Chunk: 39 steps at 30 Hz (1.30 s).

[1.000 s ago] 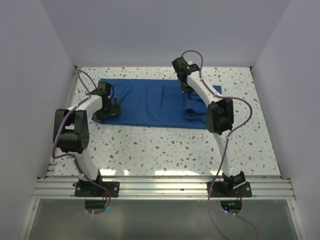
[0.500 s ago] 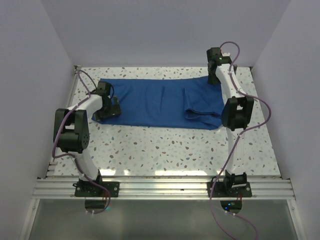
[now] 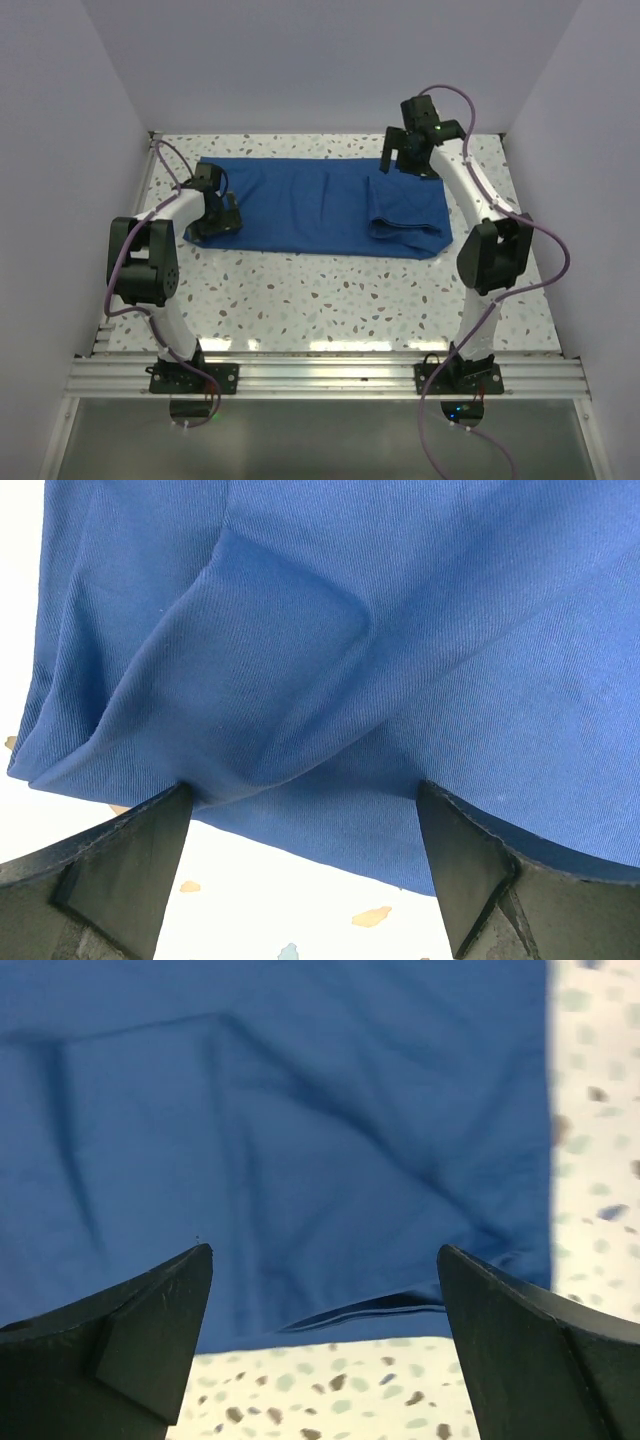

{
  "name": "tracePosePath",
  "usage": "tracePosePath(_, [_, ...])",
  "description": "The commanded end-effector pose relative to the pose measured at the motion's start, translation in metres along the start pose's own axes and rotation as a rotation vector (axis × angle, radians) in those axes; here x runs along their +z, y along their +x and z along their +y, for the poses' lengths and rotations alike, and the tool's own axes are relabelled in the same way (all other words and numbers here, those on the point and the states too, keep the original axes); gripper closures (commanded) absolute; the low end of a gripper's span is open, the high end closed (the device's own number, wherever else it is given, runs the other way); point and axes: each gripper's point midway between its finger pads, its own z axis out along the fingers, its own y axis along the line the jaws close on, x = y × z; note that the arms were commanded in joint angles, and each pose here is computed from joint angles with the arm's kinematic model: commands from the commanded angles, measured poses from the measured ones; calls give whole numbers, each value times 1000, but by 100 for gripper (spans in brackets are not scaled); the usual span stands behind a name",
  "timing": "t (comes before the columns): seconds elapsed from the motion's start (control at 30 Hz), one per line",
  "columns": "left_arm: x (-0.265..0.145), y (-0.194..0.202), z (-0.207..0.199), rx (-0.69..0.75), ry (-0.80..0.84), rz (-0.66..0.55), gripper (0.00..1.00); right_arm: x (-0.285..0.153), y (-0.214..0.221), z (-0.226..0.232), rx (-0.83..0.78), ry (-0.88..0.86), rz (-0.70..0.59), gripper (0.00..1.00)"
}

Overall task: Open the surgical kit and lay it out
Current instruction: Open the surgical kit at the center of the board.

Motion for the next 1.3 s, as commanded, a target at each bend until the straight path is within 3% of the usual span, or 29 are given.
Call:
tracePosePath(0.0, [-8, -20, -9, -15, 39, -57, 3, -18, 15, 78, -57, -266, 10, 2])
tracePosePath(0.23, [-25, -23, -6, -22, 46, -89, 3, 29, 55, 99, -126, -226, 151, 8])
tracePosePath(0.5, [-52, -33, -4, -27, 67, -144, 1, 63, 67, 56, -208, 54, 209, 23])
tracePosePath(0.6, [-57, -34, -3, -25, 70, -151, 1, 63, 68, 48, -215, 91, 208, 60])
tracePosePath(0.63, [-58, -34, -3, -24, 69, -152, 1, 62, 68, 47, -214, 99, 208, 85])
tracePosePath(0.67, [-60, -35, -2, -24, 73, -155, 1, 60, 68, 43, -212, 119, 210, 96])
tracePosePath(0.7, [-60, -35, -1, -26, 74, -155, 1, 59, 68, 42, -206, 124, 209, 100])
tracePosePath(0.9, [-66, -36, 4, -31, 77, -165, 0, 35, 59, 42, -191, 121, 183, 100])
tracePosePath(1.1, [-95, -45, 8, -95, 84, -243, 0, -41, 69, 92, -297, -117, 136, 100])
tracePosePath(1.2, [-124, -52, 14, -137, 87, -312, 0, -102, 113, 115, -421, -247, 131, 100])
tracePosePath(1.27, [-141, -55, 18, -172, 88, -350, 0, -127, 176, 113, -526, -278, 202, 100])
